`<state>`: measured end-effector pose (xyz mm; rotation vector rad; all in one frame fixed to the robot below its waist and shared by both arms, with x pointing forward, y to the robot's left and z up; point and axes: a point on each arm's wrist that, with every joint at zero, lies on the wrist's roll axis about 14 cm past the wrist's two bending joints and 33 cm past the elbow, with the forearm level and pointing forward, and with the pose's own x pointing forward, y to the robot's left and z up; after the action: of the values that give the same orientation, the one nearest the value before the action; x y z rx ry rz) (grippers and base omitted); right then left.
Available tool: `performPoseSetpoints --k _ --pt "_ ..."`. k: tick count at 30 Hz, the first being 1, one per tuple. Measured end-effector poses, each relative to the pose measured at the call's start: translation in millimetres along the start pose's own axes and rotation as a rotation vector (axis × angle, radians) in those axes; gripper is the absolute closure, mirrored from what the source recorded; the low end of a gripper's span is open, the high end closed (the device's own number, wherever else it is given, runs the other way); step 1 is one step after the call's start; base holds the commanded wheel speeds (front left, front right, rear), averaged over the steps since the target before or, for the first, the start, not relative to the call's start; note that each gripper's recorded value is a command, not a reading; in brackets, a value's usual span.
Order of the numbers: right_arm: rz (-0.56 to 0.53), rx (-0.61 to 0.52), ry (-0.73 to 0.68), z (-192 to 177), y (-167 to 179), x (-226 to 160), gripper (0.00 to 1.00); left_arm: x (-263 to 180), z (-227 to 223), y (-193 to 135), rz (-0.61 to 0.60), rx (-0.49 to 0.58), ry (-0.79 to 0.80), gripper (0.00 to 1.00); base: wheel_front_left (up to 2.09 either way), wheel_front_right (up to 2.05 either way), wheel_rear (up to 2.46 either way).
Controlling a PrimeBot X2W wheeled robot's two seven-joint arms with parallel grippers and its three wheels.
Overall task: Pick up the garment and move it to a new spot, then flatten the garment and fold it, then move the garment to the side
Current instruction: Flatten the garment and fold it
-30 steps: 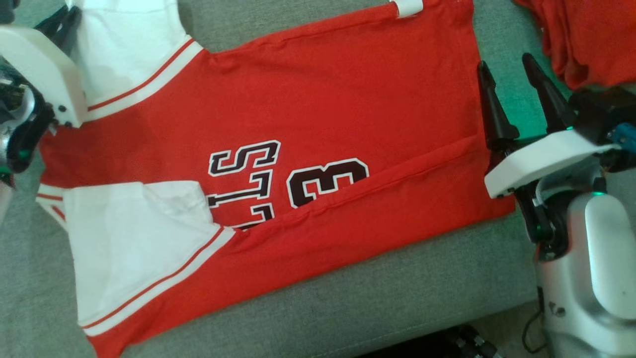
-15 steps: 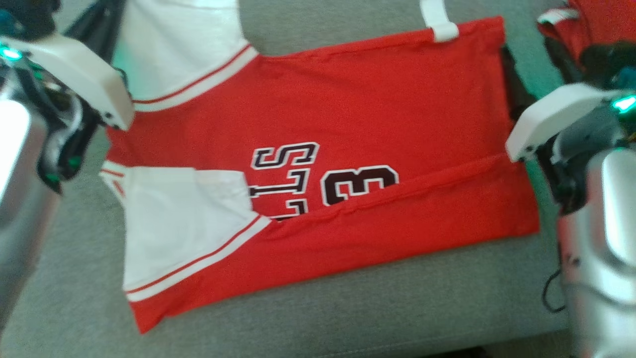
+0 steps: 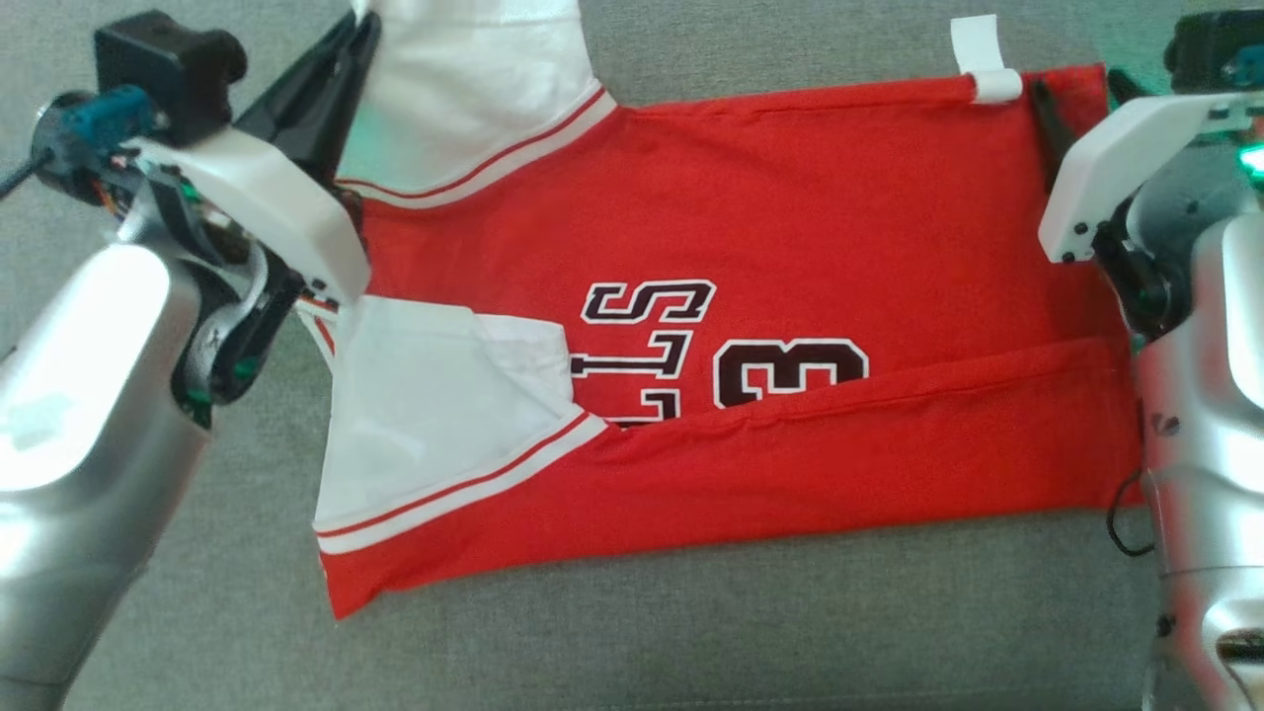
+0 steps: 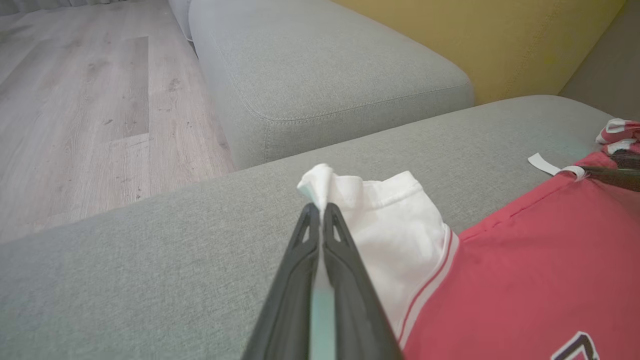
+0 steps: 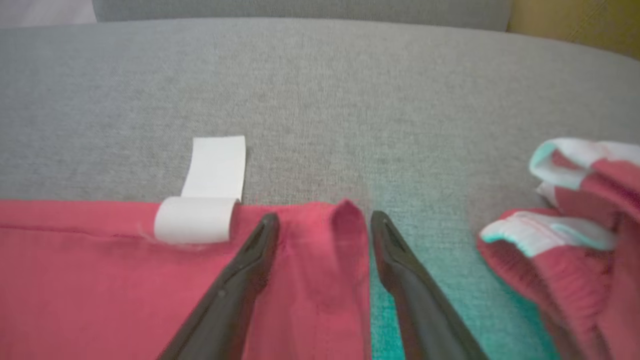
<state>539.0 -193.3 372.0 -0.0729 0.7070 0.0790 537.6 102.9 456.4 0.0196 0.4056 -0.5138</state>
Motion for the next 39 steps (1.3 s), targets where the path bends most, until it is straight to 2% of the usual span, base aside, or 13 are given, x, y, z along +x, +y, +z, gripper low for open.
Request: performPoseSetpoints --k 1,2,6,7,12,18,25,30,39 --pt "-0.001 0.006 0.013 -3 -1 2 0.26 0 -2 -1 -0.001 0.0 0.004 1.0 0.0 0.0 0.0" --pt "-0.002 0.011 0.018 -4 -1 3 0.46 0 -2 0 -0.001 0.0 0.005 1.0 0.0 0.0 0.0" --pt "0.0 0.017 0.011 2 -1 7 0.85 -1 -1 0 -0.001 0.0 -0.002 1.0 0.0 0.0 0.0" --pt "-0.001 0.018 0.003 3 -1 7 1.0 -1 0 0 0.0 0.001 -0.006 1.0 0.0 0.0 0.0" --pt "-0.004 0.02 -0.038 7 -2 5 1.0 -4 7 -2 0.0 0.004 -0.031 1.0 0.0 0.0 0.0" --pt "0.01 -0.021 -0.154 28 2 -17 1.0 -29 12 -16 -0.004 -0.023 -0.074 1.0 0.0 0.0 0.0" --pt "0.021 -0.019 -0.186 7 2 -45 1.0 -68 0 -30 0.012 -0.069 -0.096 1.0 0.0 0.0 0.0" --pt "0.037 -0.021 -0.271 15 8 -68 1.0 -97 -14 -44 0.039 -0.136 -0.126 1.0 0.0 0.0 0.0" --pt "0.027 0.017 -0.281 -18 8 -91 1.0 -128 -70 -62 0.116 -0.28 -0.11 1.0 0.0 0.0 0.0"
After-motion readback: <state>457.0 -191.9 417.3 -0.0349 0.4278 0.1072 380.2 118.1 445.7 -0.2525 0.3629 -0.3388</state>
